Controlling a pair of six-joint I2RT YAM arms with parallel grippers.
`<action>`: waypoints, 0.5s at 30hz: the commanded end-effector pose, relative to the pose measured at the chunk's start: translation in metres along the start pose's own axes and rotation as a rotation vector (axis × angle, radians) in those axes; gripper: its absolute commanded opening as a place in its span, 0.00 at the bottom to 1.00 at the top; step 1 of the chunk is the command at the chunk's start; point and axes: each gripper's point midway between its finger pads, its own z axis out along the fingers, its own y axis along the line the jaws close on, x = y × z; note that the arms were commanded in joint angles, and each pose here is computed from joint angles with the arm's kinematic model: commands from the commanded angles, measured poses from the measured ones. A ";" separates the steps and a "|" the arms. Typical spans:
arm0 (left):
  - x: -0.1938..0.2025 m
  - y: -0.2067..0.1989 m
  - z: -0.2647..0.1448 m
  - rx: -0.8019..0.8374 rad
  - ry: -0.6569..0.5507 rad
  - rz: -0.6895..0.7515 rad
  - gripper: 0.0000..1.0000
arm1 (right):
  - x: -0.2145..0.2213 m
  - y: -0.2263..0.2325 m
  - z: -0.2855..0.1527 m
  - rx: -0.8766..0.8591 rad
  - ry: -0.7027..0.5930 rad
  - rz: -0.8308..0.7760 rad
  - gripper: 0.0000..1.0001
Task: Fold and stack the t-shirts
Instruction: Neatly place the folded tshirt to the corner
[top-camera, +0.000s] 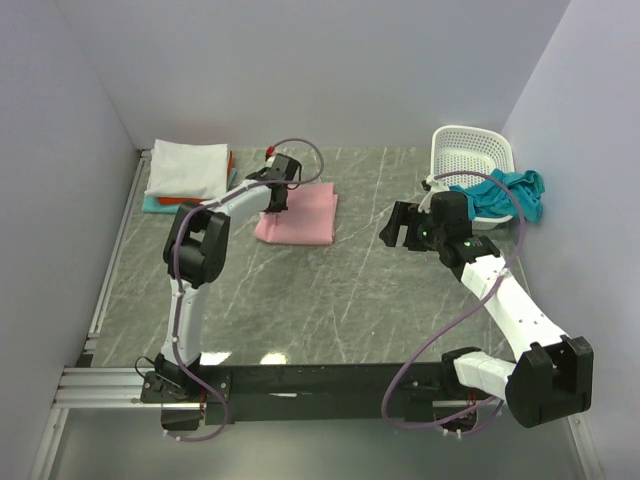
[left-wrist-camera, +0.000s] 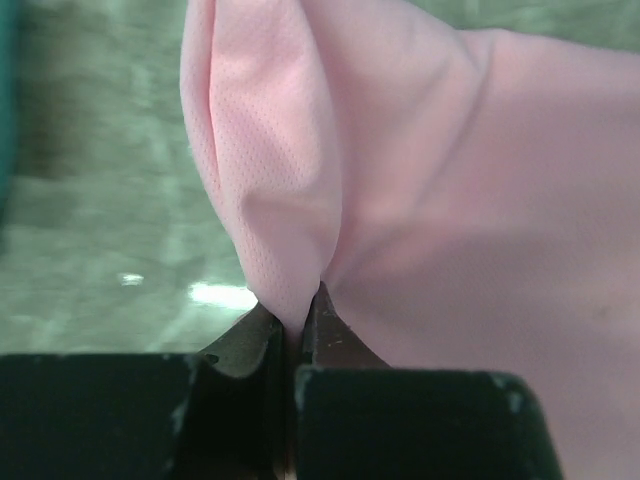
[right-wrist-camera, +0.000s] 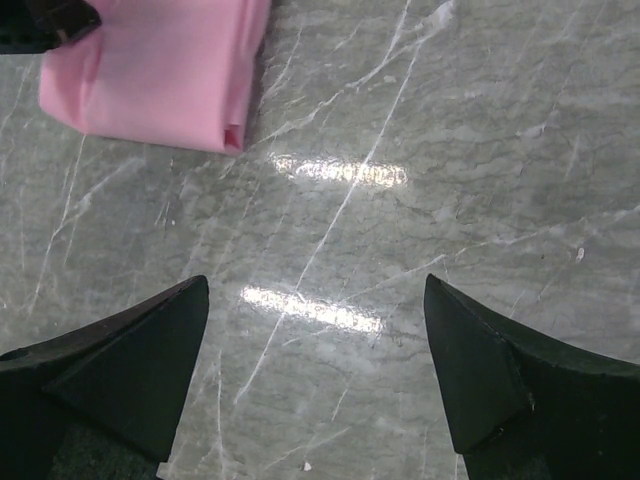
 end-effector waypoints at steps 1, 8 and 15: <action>-0.056 0.046 -0.037 -0.112 -0.164 0.104 0.00 | -0.010 0.000 -0.001 0.001 -0.040 -0.024 0.94; -0.097 0.100 -0.049 -0.167 -0.265 0.163 0.01 | -0.009 -0.001 0.002 0.007 -0.032 -0.030 0.94; -0.142 0.132 -0.066 -0.228 -0.380 0.301 0.01 | -0.009 -0.007 0.005 0.038 -0.021 -0.031 0.94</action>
